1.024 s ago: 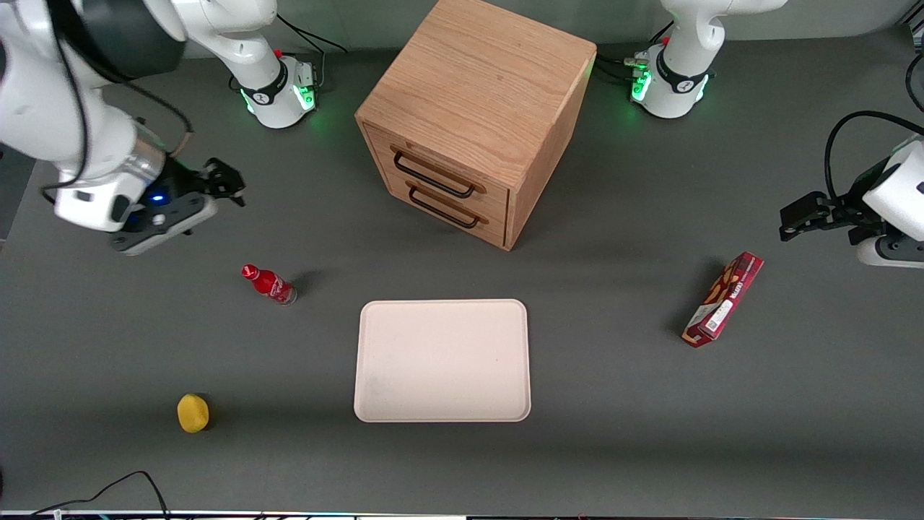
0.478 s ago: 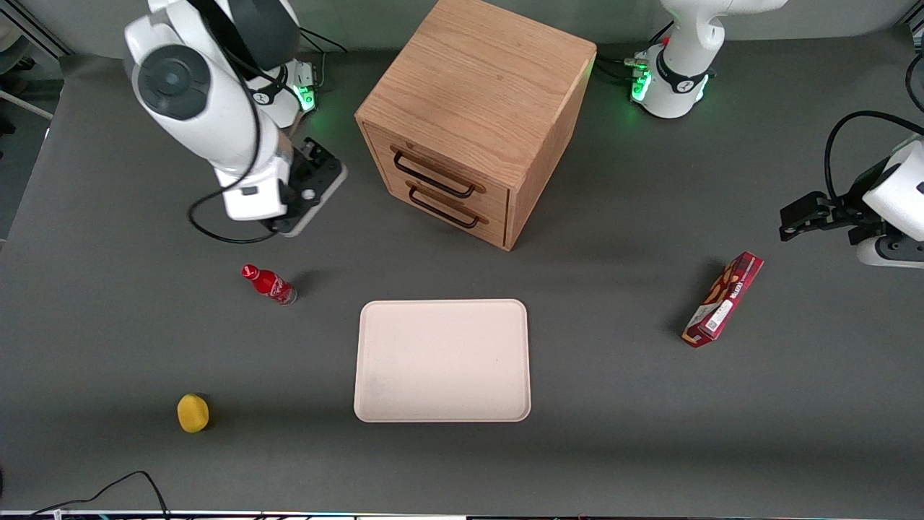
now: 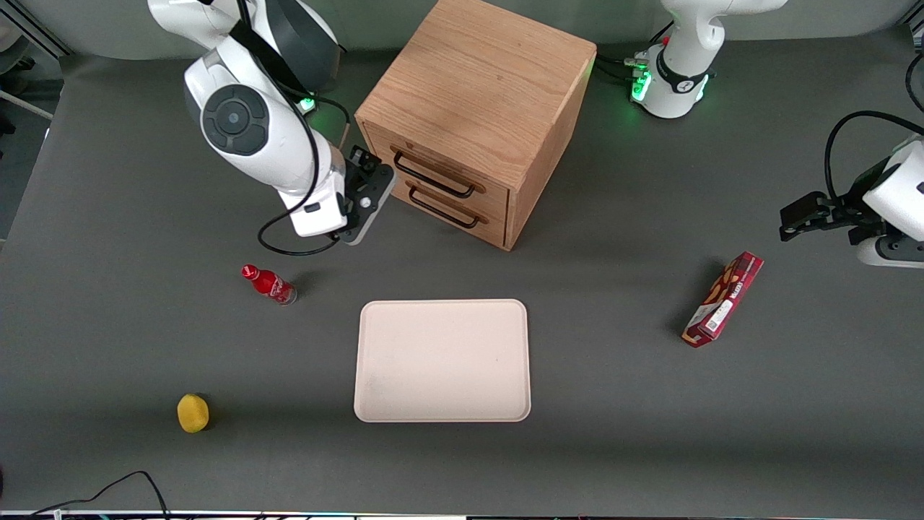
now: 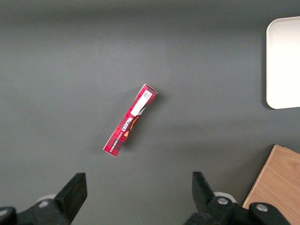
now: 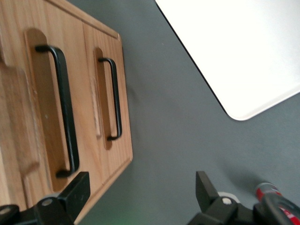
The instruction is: Open upper drawer
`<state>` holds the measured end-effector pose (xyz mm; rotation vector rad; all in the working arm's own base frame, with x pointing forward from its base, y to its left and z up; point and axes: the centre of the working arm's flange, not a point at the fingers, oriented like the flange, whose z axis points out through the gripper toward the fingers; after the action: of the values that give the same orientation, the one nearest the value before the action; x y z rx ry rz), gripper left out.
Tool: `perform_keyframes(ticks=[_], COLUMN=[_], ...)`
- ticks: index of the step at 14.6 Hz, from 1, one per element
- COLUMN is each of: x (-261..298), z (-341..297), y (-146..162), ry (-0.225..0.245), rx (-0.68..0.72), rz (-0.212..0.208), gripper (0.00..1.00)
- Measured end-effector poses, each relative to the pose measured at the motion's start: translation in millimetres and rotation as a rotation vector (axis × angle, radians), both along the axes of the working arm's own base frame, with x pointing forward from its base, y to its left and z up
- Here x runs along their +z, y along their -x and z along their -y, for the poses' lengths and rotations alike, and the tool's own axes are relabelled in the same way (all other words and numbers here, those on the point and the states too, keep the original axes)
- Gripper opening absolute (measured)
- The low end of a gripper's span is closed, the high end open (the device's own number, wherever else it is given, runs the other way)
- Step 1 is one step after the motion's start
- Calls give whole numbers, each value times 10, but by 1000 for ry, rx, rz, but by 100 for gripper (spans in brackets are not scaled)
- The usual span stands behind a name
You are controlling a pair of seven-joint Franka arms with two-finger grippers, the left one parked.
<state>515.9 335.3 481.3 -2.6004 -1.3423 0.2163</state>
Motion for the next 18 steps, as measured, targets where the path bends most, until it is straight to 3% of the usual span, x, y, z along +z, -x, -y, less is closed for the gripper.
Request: perform_keyframes(ticks=[10, 18], x=[-413, -512], z=[-527, -739], y=[44, 102], ry=[-51, -55], rx=[-45, -42], rz=[-23, -45], gripper=[100, 100])
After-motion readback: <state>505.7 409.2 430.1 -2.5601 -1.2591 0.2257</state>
